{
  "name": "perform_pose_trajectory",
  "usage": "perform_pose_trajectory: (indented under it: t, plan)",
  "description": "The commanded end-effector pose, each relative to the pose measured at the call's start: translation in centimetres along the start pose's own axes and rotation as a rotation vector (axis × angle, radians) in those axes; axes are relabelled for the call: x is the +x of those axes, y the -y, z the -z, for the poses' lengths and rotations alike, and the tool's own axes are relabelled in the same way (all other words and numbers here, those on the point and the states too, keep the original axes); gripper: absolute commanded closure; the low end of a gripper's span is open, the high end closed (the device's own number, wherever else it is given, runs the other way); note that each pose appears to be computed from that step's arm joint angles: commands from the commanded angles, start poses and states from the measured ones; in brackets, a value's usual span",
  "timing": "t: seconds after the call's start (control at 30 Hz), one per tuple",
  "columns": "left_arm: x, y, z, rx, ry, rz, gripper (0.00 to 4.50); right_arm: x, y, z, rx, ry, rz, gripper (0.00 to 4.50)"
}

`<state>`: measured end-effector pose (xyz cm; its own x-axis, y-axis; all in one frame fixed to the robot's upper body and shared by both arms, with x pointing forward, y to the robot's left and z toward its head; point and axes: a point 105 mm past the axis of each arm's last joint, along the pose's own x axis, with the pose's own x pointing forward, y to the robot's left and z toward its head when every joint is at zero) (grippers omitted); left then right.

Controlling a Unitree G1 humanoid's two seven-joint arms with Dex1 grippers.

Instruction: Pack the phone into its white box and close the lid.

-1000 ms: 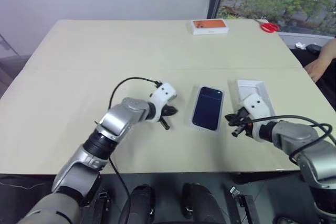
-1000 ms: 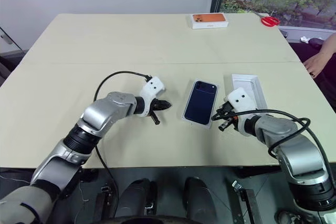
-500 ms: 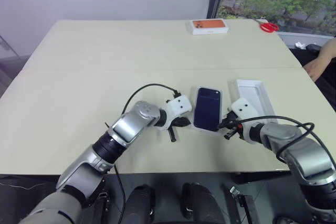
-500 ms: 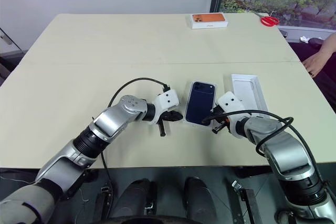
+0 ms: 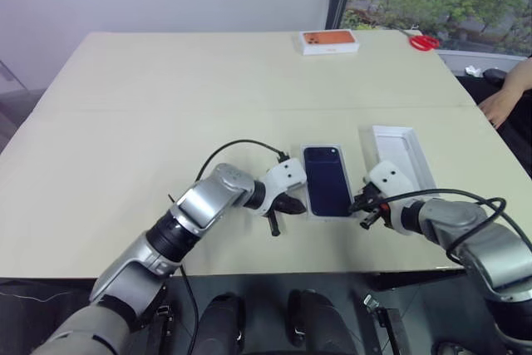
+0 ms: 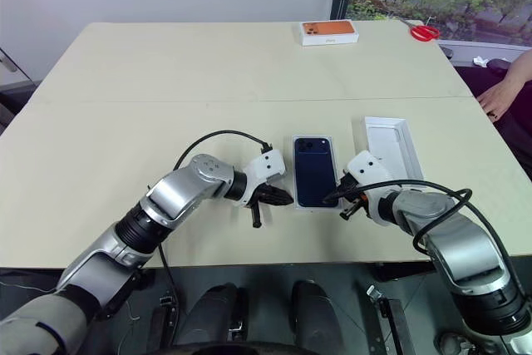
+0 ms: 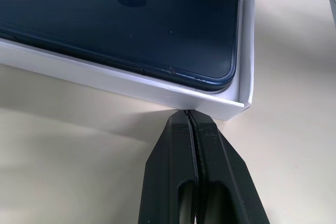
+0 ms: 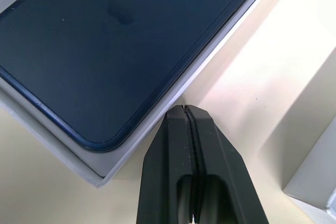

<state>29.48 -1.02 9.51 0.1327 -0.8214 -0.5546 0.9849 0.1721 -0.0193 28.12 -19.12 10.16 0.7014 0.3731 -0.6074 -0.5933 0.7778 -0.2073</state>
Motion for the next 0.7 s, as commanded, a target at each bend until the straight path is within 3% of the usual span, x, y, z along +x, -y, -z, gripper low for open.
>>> perform_pose_trajectory:
  t: [0.03, 0.2, 0.3, 0.47, 0.7]
  plan:
    - [-0.1, 0.8, -1.3, 0.024, 0.047, 0.03, 4.45, -0.8, -0.4, -1.3, -0.038, 0.049, -0.016, 4.5]
    - [-1.2, 0.0, -1.0, -0.007, 0.047, 0.003, 4.45, -1.7, 0.7, -1.7, -0.062, 0.053, 0.011, 4.5]
    - [-3.2, -0.7, -0.8, -0.022, 0.078, -0.027, 4.5, -3.2, 1.9, -2.3, -0.064, 0.071, 0.039, 3.69]
    - [-7.0, -0.9, -1.7, 0.019, 0.205, -0.04, 4.5, -4.9, 4.9, -4.2, 0.021, 0.118, 0.161, 1.24]
    - [-9.1, -2.1, -0.9, 0.21, 0.271, -0.115, 4.5, -2.1, 8.5, -3.2, 0.379, -0.033, 0.29, 1.24]
